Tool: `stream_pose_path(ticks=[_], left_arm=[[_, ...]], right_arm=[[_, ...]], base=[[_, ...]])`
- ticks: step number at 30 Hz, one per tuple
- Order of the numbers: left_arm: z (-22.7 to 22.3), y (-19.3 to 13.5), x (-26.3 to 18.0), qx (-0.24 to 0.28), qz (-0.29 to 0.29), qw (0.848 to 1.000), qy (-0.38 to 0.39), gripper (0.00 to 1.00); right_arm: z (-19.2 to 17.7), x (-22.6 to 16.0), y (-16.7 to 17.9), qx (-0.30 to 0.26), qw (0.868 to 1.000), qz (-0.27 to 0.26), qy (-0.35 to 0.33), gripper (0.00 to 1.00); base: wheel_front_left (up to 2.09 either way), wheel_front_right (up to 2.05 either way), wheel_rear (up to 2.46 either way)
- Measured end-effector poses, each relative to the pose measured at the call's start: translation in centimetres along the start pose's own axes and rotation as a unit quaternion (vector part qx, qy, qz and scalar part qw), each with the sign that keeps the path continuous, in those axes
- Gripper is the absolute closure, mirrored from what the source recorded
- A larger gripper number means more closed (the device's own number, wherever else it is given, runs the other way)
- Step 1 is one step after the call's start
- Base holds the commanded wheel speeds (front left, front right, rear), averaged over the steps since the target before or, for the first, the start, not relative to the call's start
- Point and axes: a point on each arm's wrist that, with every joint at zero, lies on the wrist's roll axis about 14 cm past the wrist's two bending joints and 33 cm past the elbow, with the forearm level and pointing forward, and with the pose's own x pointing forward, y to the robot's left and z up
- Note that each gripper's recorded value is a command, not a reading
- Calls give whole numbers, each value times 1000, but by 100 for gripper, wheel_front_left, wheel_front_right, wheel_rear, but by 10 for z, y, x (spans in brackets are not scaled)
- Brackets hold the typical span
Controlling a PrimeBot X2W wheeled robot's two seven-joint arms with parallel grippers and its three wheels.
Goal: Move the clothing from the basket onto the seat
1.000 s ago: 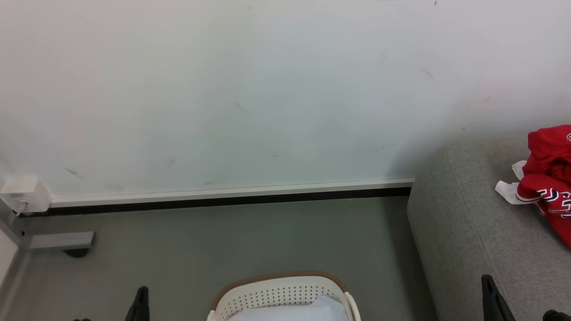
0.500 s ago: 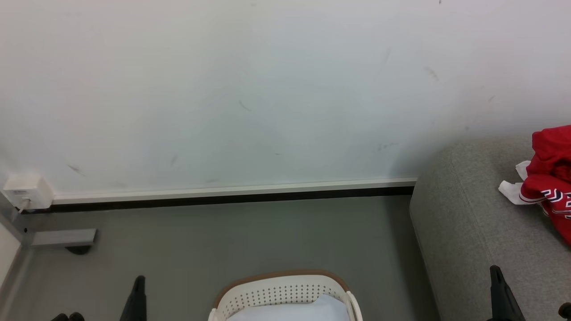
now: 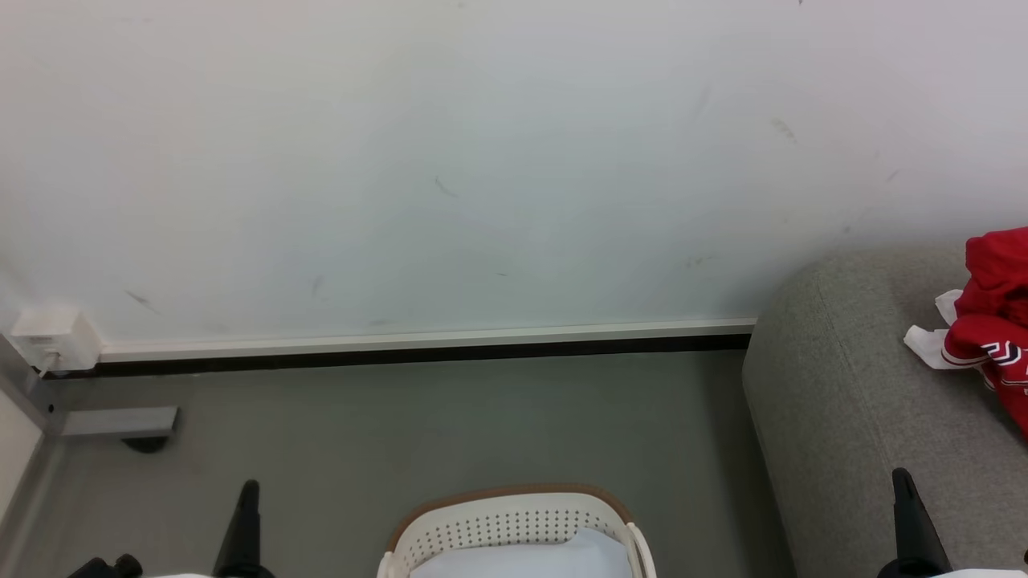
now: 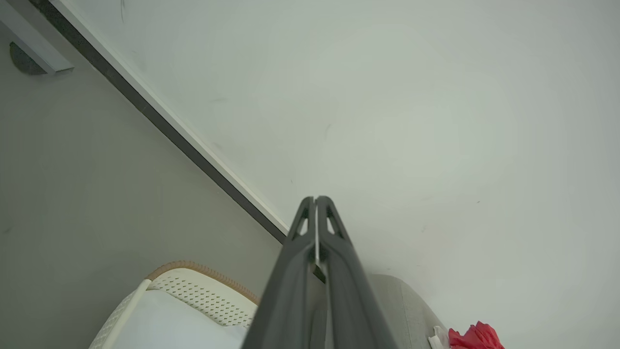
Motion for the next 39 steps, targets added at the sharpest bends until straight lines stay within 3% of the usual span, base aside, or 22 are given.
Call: stream_pose_path(ticks=[39], left_arm=[[14,-12,9,-189,-16,982,0,100]], right_arm=[[8,20,13,185,983,17,8,100]], base=[[0,0,0]])
